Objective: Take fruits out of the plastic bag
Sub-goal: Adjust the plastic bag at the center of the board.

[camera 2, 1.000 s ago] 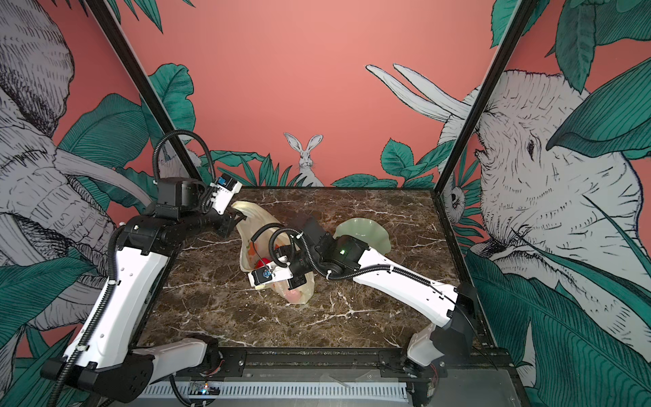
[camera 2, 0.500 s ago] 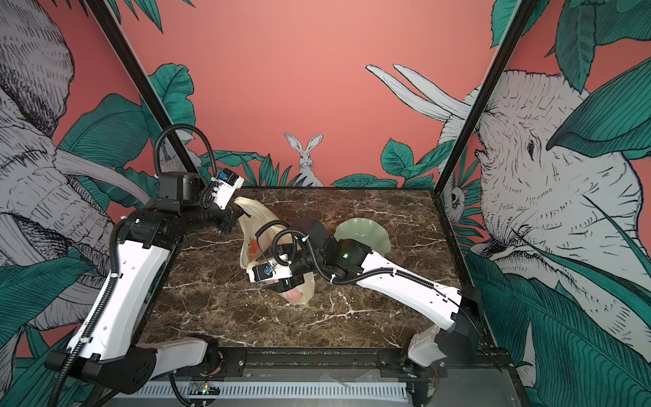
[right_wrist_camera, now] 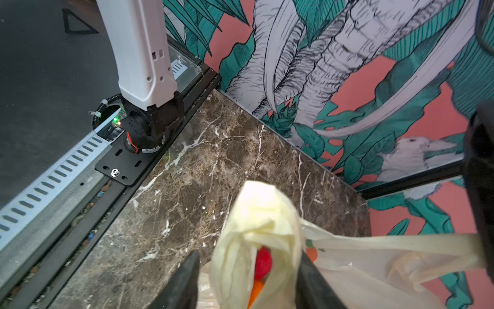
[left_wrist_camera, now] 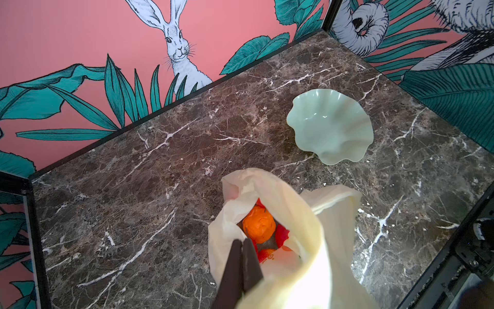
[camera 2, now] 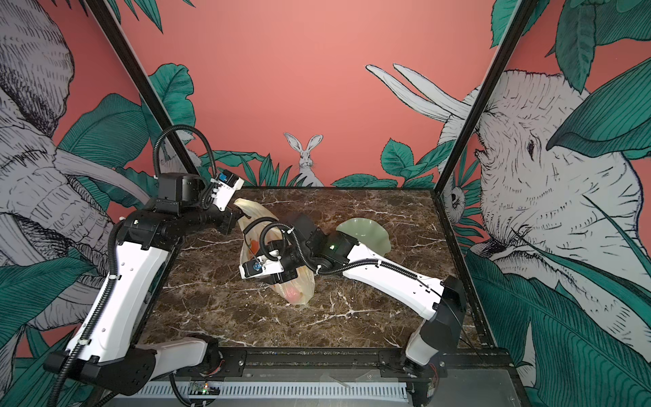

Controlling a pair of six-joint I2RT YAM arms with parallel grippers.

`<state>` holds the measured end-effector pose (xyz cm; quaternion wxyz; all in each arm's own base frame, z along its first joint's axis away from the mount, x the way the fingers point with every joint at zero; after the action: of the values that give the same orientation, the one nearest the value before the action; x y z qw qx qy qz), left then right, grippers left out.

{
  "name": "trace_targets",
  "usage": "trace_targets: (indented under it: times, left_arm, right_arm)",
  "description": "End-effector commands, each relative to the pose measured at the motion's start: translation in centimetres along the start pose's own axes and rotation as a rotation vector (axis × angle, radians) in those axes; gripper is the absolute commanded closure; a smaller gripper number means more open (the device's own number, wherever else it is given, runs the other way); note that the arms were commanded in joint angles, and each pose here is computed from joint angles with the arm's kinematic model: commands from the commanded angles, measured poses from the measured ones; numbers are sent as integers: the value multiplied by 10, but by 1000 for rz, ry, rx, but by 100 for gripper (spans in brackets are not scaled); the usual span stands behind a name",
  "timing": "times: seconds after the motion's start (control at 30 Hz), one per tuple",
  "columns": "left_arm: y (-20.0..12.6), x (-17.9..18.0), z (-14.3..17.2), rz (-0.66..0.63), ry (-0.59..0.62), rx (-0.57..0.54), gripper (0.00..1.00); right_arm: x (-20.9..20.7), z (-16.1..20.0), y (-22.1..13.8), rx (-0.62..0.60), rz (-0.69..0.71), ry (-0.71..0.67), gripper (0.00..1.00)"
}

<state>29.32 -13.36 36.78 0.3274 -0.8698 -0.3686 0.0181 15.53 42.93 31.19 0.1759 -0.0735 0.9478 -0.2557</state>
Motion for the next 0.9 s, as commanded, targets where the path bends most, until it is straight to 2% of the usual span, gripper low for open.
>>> trace_targets:
  times: [0.0,0.23,0.47,0.57,0.7,0.8,0.87]
  left_arm:
    - [-9,-10,5,17,17,8,100]
    - [-6,-11,9,24,17,20,100]
    - [-3,-14,11,47,10,28,100]
    - [-5,-14,11,42,15,30,100]
    - [-8,-11,13,19,18,38,100]
    - [-8,-7,16,-10,17,55,100]
    - [-9,-1,17,-47,12,68,100]
  right_arm:
    - [-3,5,-9,38,9,-30,42]
    - [-20,13,-10,54,-4,26,43]
    - [-25,13,1,54,-52,22,43]
    - [-26,15,6,70,-78,20,55]
    - [-28,16,8,90,-87,11,83]
    - [-33,19,5,106,-54,-2,99]
    - [-39,21,0,104,-17,-6,100]
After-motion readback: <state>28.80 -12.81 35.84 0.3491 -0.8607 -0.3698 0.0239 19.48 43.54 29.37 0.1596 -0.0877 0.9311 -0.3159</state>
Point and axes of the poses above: each gripper's point midway between its finger pads, its own y axis out along the fingers, its own x axis along the line the jaws close on, z = x × y, the point moved 1 cm from there along -y, back along the fingers, and after that the axes turned 15 degrees about y, right-handed, at the moved point
